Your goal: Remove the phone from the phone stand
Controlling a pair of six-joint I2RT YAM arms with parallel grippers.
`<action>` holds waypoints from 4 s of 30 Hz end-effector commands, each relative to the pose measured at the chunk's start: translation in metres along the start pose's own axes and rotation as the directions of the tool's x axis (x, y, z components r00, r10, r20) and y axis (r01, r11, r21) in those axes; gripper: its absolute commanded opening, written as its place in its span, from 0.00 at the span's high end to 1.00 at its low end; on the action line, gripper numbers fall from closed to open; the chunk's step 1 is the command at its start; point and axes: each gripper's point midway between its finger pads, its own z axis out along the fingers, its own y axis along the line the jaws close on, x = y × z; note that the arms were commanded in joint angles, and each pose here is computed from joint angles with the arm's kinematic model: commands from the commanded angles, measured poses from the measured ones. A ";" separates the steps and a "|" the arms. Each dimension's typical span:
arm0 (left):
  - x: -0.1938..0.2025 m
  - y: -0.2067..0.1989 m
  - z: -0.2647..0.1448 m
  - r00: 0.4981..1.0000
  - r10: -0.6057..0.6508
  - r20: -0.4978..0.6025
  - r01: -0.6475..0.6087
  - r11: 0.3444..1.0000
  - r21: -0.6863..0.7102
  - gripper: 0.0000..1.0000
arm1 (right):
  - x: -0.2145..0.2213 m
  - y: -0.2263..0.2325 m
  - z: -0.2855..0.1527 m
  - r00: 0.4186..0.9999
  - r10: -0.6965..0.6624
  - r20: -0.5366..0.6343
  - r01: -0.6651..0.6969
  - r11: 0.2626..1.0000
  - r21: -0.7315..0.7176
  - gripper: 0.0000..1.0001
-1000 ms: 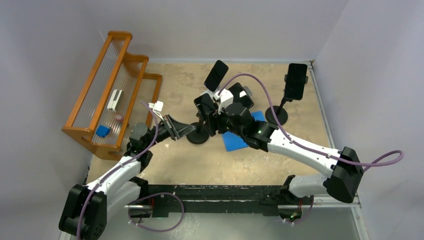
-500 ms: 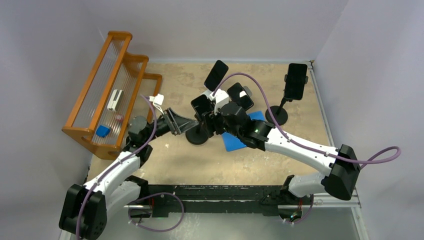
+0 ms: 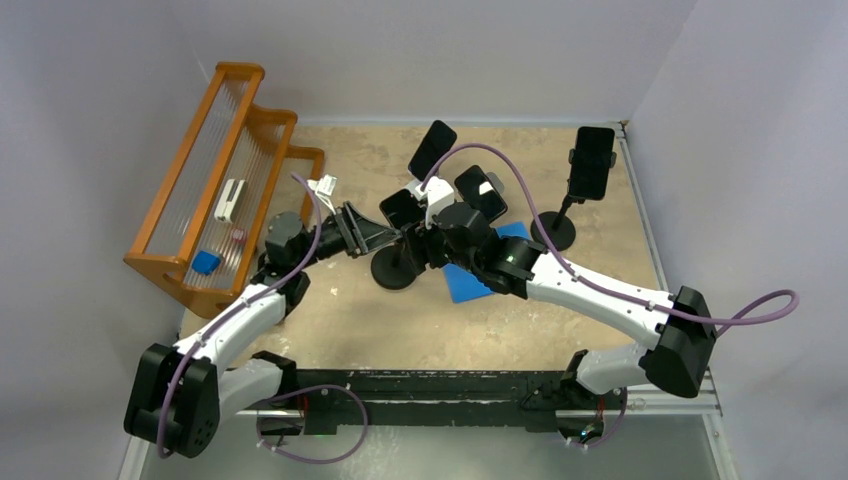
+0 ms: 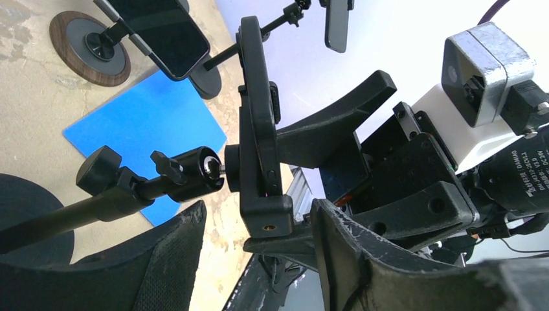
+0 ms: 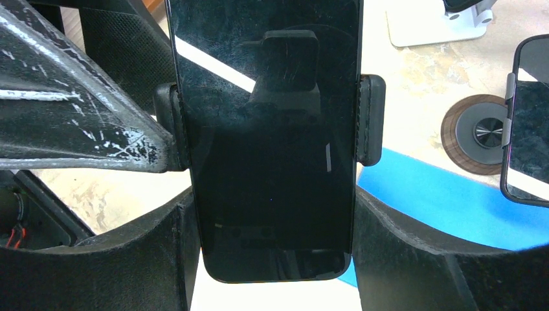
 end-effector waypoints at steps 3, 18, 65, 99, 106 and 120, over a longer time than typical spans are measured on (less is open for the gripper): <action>-0.013 -0.023 0.005 0.997 0.081 0.004 -0.082 0.994 0.073 0.51 | -0.020 0.004 -0.003 0.999 -0.007 0.041 0.007 1.000 0.000 1.00; -0.007 -0.023 0.002 0.996 0.094 0.002 -0.094 0.991 0.099 0.99 | -0.012 0.004 -0.002 0.999 0.025 0.024 -0.025 1.000 0.011 1.00; 0.018 0.003 -0.024 1.000 0.017 -0.001 -0.016 0.985 0.171 1.00 | -0.015 0.006 -0.017 0.970 0.238 0.057 -0.223 0.955 -0.194 1.00; 0.018 0.006 -0.018 0.999 0.035 -0.038 -0.029 0.987 0.156 1.00 | -0.066 0.058 -0.063 0.948 0.295 0.121 -0.199 0.844 -0.499 1.00; 0.012 -0.002 -0.016 0.998 0.048 -0.047 -0.040 0.988 0.150 0.89 | -0.078 0.070 -0.074 0.948 0.296 0.116 -0.184 0.809 -0.558 1.00; 0.004 -0.015 -0.019 0.997 0.076 -0.026 -0.072 0.989 0.130 0.54 | -0.093 0.072 -0.093 0.953 0.272 0.130 -0.153 0.808 -0.569 1.00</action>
